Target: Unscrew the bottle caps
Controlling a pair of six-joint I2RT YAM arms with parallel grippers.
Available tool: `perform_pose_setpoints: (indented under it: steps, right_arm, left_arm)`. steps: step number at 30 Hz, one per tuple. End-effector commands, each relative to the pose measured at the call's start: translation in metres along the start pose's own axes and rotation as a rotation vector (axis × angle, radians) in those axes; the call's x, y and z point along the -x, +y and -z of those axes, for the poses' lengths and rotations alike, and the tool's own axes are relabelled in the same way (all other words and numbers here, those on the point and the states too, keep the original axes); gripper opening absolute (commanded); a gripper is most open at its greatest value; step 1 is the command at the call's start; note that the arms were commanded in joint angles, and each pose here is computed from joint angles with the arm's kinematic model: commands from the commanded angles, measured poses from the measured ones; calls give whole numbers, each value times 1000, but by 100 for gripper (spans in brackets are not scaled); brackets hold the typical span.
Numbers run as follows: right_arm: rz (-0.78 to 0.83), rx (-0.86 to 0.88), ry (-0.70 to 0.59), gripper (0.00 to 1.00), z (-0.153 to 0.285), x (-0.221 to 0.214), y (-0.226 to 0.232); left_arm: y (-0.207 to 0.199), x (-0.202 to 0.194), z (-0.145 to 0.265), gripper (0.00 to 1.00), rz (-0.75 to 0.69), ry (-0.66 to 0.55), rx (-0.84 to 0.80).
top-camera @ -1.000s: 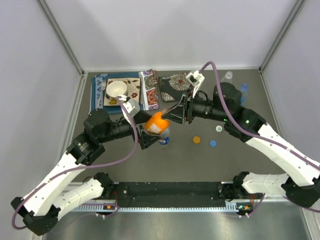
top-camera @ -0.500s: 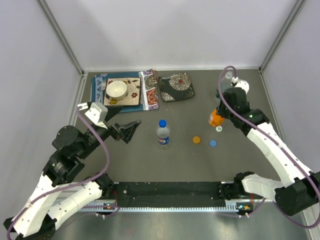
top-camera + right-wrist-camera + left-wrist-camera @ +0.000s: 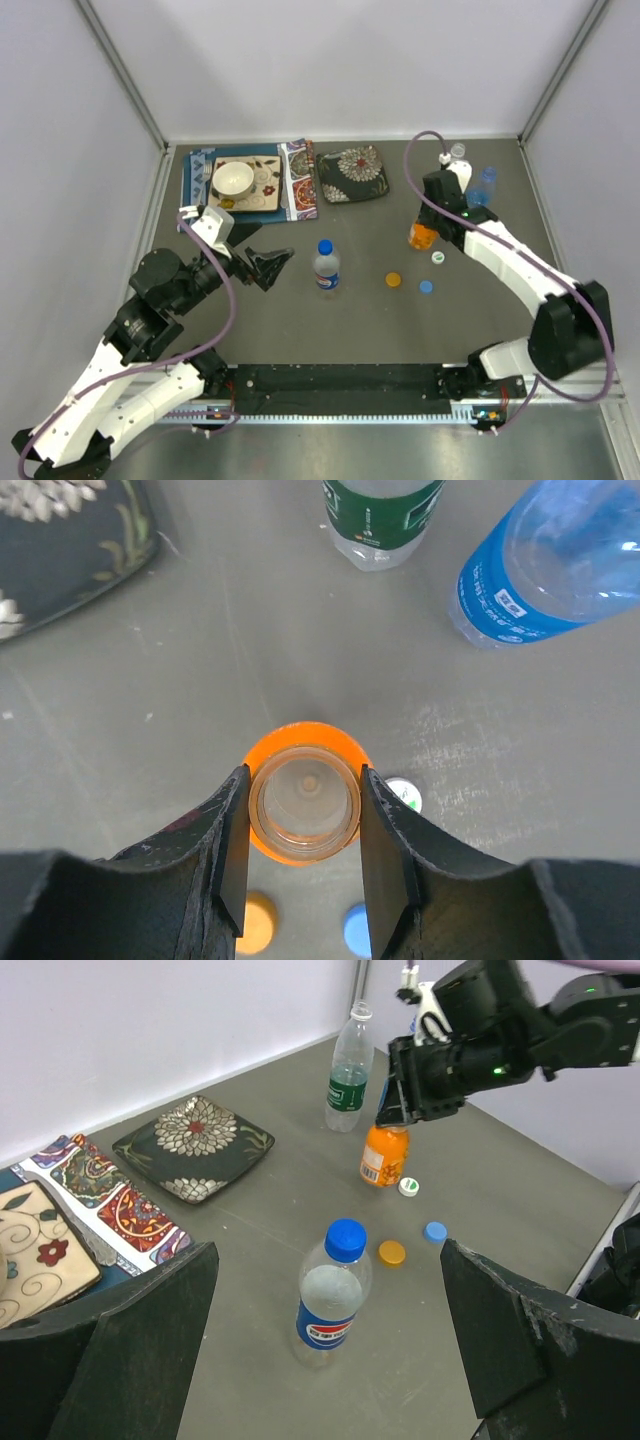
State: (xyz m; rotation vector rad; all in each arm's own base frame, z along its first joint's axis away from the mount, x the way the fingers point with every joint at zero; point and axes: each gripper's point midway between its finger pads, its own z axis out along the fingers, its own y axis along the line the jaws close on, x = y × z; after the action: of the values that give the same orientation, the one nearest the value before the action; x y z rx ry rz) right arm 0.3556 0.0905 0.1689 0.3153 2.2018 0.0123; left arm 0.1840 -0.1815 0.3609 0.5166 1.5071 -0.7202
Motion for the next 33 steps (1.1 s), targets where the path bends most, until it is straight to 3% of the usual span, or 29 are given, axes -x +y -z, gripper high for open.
perform_pose_setpoints:
  steps: [1, 26, 30, 33]
  right_arm:
    - [-2, -57, -104, 0, -21, 35, 6]
    - [45, -50, -70, 0, -57, -22, 16]
    - [51, -41, -52, 30, -56, -27, 16]
    - [48, -40, -53, 43, -54, -26, 16]
  left_arm:
    - [-1, 8, 0, 98, 8, -53, -5]
    - [-2, -11, -8, 98, 51, -21, -15]
    - [0, -14, -9, 99, 50, -15, -3]
    - [-1, -15, -10, 99, 52, -12, -9]
